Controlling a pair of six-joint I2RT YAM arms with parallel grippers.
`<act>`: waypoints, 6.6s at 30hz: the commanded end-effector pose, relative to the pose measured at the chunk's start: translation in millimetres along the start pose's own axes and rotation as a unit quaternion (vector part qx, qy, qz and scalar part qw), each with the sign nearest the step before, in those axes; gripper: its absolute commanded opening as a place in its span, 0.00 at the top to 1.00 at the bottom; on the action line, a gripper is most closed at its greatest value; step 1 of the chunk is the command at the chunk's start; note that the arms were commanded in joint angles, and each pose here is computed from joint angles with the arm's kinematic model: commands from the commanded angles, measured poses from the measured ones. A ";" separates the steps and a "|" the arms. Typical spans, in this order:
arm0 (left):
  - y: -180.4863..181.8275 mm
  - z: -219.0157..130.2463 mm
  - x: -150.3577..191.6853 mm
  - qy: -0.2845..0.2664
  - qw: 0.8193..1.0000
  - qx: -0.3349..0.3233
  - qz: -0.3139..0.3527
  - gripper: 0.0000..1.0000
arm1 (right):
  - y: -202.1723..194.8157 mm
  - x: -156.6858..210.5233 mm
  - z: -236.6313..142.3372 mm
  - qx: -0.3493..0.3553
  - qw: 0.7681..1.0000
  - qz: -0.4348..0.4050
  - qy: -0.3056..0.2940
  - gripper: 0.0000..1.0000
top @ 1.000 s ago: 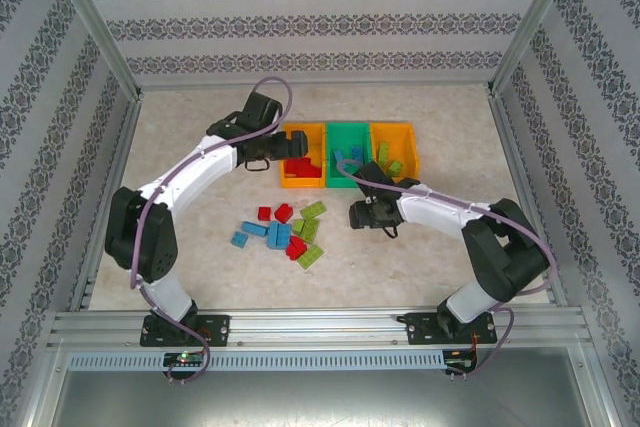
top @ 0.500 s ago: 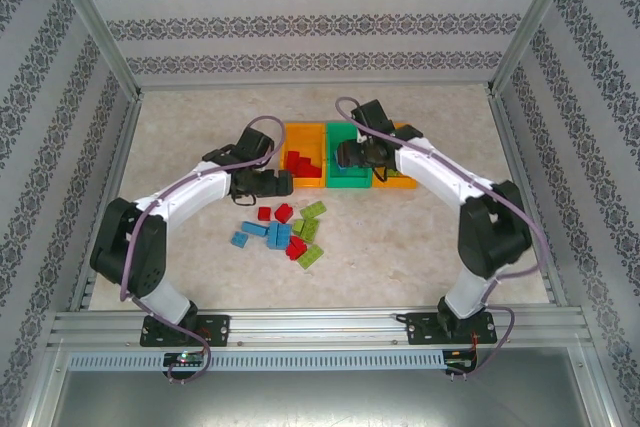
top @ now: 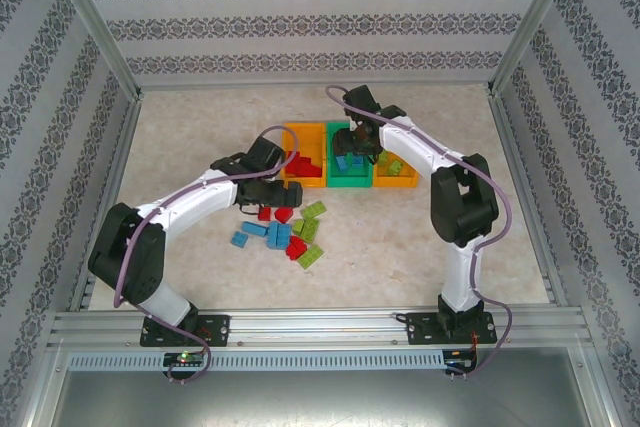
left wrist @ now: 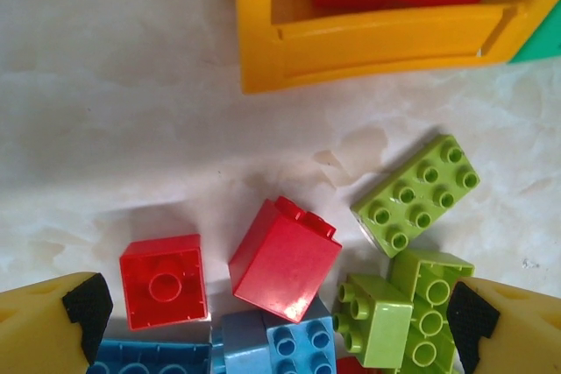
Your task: Sort the legos into containers by color
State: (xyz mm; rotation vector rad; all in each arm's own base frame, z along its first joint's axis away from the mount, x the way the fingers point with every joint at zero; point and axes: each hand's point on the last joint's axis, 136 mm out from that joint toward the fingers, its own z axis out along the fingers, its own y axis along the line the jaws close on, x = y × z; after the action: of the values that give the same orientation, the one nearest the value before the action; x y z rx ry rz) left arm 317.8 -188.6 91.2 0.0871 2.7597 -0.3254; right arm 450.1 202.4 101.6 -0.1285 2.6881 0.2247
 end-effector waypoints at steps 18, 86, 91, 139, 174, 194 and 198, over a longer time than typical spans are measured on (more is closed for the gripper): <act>1.0 25.4 4.3 0.049 0.975 -0.056 0.208 0.12 | -1.7 -1.7 -47.9 -0.023 0.999 0.019 -0.034 0.19; -23.6 45.1 -158.0 -0.034 0.995 -0.076 0.053 0.43 | 22.0 128.4 -64.4 -0.093 0.990 -0.028 -0.103 0.11; -27.2 34.0 -151.2 -0.044 0.997 -0.055 0.030 0.13 | 47.6 139.2 -54.6 -0.112 0.989 -0.064 -0.080 0.11; 31.8 -23.5 -57.2 -0.069 0.994 -0.083 -0.013 0.01 | 7.8 205.3 -45.2 0.028 0.999 -0.021 0.018 0.24; 67.9 -44.4 29.8 -0.075 0.994 -0.079 -0.018 0.00 | 119.4 219.9 -12.9 -0.029 0.995 -0.078 0.057 0.25; 68.6 -40.6 31.3 -0.071 0.994 -0.079 -0.025 0.01 | 89.6 205.8 -37.2 -0.040 0.997 -0.054 0.028 0.28; 68.6 -40.7 31.9 -0.071 0.994 -0.079 -0.025 0.00 | 100.4 210.3 -40.4 -0.047 0.996 -0.068 0.024 0.28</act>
State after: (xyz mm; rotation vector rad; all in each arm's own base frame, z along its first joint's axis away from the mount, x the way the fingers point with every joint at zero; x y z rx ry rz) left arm 279.1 -117.1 102.2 -0.0009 2.6542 -0.1316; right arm 237.7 277.5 58.6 -0.3039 2.7164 0.2938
